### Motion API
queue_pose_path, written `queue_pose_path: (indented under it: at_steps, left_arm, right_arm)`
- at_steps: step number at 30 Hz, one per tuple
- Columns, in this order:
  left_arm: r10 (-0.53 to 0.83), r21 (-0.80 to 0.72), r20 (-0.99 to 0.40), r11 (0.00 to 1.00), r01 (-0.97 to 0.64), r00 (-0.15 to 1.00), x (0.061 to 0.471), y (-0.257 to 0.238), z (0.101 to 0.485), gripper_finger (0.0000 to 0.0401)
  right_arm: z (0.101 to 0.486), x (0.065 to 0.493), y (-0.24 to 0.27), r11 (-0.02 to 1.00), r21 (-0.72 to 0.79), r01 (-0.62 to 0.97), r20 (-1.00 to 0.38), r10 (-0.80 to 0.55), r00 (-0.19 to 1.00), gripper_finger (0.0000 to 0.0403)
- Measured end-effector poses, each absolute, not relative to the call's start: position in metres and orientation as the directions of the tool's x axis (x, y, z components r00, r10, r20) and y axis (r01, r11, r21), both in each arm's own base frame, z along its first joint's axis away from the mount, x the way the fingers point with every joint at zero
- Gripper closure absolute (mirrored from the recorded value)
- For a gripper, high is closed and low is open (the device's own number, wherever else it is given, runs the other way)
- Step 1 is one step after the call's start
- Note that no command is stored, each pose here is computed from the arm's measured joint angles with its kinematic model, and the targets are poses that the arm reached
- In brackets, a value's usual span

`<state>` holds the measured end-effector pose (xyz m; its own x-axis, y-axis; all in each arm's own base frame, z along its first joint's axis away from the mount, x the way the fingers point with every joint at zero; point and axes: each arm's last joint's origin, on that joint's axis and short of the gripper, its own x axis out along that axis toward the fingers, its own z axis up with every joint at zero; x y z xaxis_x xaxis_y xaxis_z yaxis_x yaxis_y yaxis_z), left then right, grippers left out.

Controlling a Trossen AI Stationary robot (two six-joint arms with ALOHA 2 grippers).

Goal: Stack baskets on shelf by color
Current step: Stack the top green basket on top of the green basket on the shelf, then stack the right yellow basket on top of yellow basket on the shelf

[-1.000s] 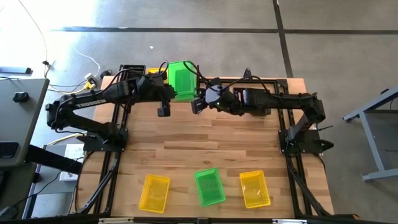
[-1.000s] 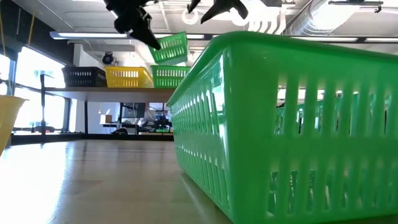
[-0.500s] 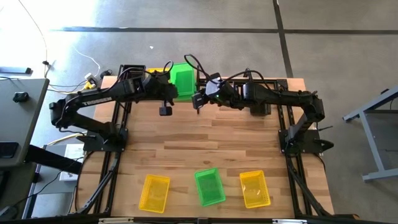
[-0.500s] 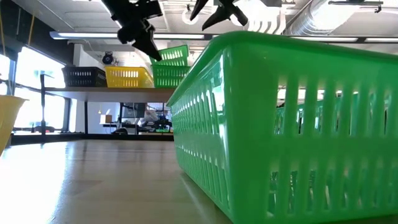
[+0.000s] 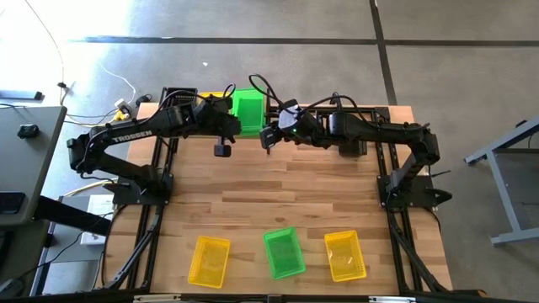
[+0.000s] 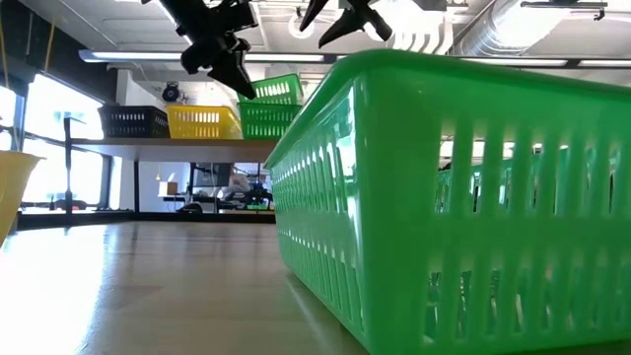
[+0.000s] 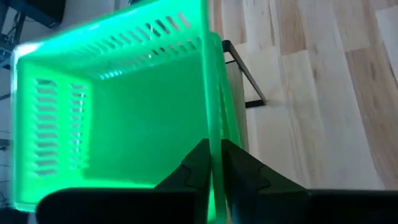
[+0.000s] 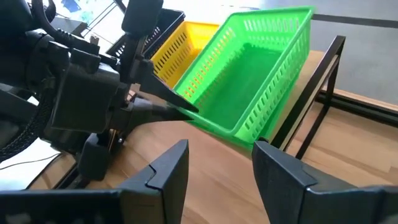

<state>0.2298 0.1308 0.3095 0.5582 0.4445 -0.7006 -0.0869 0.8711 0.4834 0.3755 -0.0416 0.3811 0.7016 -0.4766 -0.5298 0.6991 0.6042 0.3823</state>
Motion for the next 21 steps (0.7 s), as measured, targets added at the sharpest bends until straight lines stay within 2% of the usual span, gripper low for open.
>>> queue_pose_path:
  at_steps: [14, 18, 21]
  left_arm:
    - [0.485, 0.514, -0.695, 0.851, -0.105, 0.531, 0.228, 0.131, 0.317, 0.0281]
    - [0.495, 0.503, -0.67, 0.851, -0.152, 0.554, 0.229, 0.132, 0.334, 0.0257]
    - [0.498, 0.479, -0.658, 0.855, -0.196, 0.564, 0.228, 0.131, 0.346, 0.0245]
  right_arm:
    - [0.381, 0.376, -0.041, 0.617, 0.391, 0.683, -0.538, -0.449, 0.713, 0.0242]
    - [0.38, 0.377, -0.039, 0.663, 0.385, 0.643, -0.552, -0.393, 0.736, 0.0242]
    - [0.38, 0.377, -0.034, 0.722, 0.388, 0.574, -0.569, -0.302, 0.765, 0.0242]
